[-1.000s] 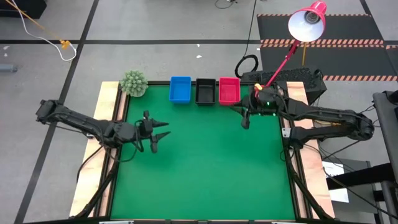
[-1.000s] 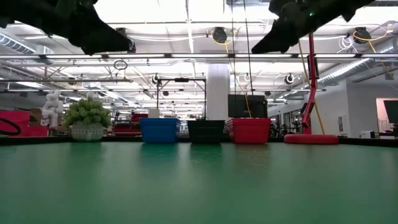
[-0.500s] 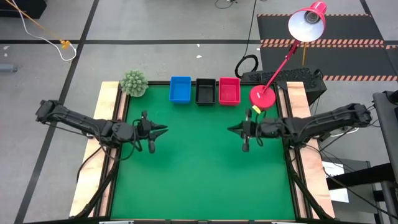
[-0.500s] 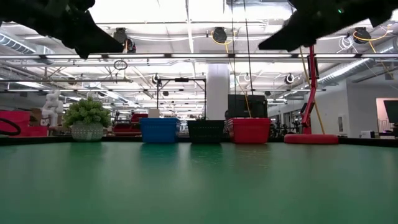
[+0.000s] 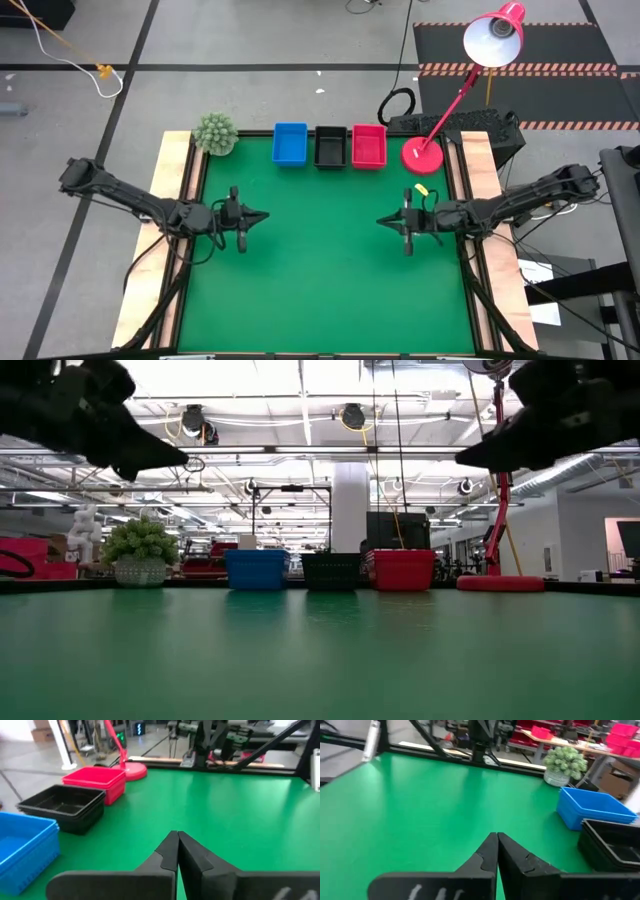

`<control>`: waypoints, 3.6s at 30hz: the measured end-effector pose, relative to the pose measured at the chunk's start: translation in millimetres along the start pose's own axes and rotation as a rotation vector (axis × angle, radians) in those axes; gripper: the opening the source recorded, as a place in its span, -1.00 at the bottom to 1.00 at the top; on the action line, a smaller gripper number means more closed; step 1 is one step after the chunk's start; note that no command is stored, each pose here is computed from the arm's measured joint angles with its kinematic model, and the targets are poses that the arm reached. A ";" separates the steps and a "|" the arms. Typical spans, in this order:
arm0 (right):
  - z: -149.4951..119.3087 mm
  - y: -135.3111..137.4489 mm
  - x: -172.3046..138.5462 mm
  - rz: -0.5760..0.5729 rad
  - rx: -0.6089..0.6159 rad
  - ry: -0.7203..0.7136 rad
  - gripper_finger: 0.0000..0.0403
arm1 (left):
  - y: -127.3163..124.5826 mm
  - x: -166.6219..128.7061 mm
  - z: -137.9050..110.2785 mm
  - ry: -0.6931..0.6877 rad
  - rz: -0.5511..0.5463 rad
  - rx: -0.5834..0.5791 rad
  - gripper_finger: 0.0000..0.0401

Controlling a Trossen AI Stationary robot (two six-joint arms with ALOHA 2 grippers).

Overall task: Stack baskets by color
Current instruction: Return to Home Position

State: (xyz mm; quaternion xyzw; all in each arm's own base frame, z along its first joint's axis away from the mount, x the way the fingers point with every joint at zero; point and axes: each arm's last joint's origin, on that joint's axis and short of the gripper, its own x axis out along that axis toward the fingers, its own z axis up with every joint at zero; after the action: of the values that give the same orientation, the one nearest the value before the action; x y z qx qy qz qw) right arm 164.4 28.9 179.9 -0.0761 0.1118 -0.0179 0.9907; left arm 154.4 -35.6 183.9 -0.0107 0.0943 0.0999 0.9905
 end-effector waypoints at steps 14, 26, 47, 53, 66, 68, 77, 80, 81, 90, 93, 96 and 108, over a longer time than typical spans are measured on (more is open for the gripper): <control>-27.9 -1.6 -27.9 0.098 -0.014 -0.123 -1.00 | 8.8 -10.2 -21.2 -0.093 -0.148 0.080 -0.96; -18.8 -5.3 -41.3 0.110 0.002 -0.255 -1.00 | 18.4 -22.9 -27.9 -0.121 -0.142 0.067 -0.98; -24.9 -13.2 -56.2 0.064 -0.029 -0.244 -1.00 | 26.2 -39.0 -26.2 -0.163 -0.136 0.083 -0.98; -25.2 -16.3 -62.4 0.040 -0.051 -0.273 -1.00 | 27.0 -40.7 -26.2 -0.167 -0.136 0.072 -0.93; -26.3 -16.6 -64.0 0.039 -0.072 -0.273 -1.00 | 27.2 -41.0 -26.3 -0.166 -0.136 0.071 -0.93; -26.7 -16.5 -63.9 0.042 -0.074 -0.269 -1.00 | 27.2 -40.9 -26.7 -0.164 -0.135 0.089 -0.96; -27.2 -17.3 -63.5 0.031 -0.084 -0.263 -1.00 | 27.7 -41.6 -28.7 -0.148 -0.132 0.124 -0.94; -27.6 -17.1 -63.0 0.033 -0.078 -0.256 -1.00 | 28.8 -44.0 -28.0 -0.163 -0.132 0.130 -0.98; -27.7 -17.1 -62.9 0.033 -0.078 -0.254 -1.00 | 29.1 -44.8 -27.1 -0.174 -0.131 0.132 -0.98; -29.9 -16.2 -60.2 0.042 -0.069 -0.220 -1.00 | 31.0 -51.7 -21.1 -0.262 -0.155 0.133 -0.98; -30.4 -16.1 -59.6 0.045 -0.049 -0.211 -1.00 | 31.4 -51.6 -20.5 -0.270 -0.152 0.147 -0.96; -30.6 -16.0 -59.3 0.045 -0.045 -0.208 -1.00 | 33.2 -50.7 -20.7 -0.268 -0.137 0.148 -0.96; -30.4 -16.0 -59.3 0.053 0.027 -0.208 -1.00 | 46.3 -45.3 -22.8 -0.230 -0.078 0.159 -0.98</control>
State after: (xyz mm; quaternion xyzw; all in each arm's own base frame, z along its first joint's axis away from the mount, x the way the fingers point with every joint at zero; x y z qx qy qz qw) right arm 99.5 11.8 166.0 -0.0612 0.0103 0.0146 0.9980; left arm 97.4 0.0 169.9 0.0759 -0.0129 0.0542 0.9956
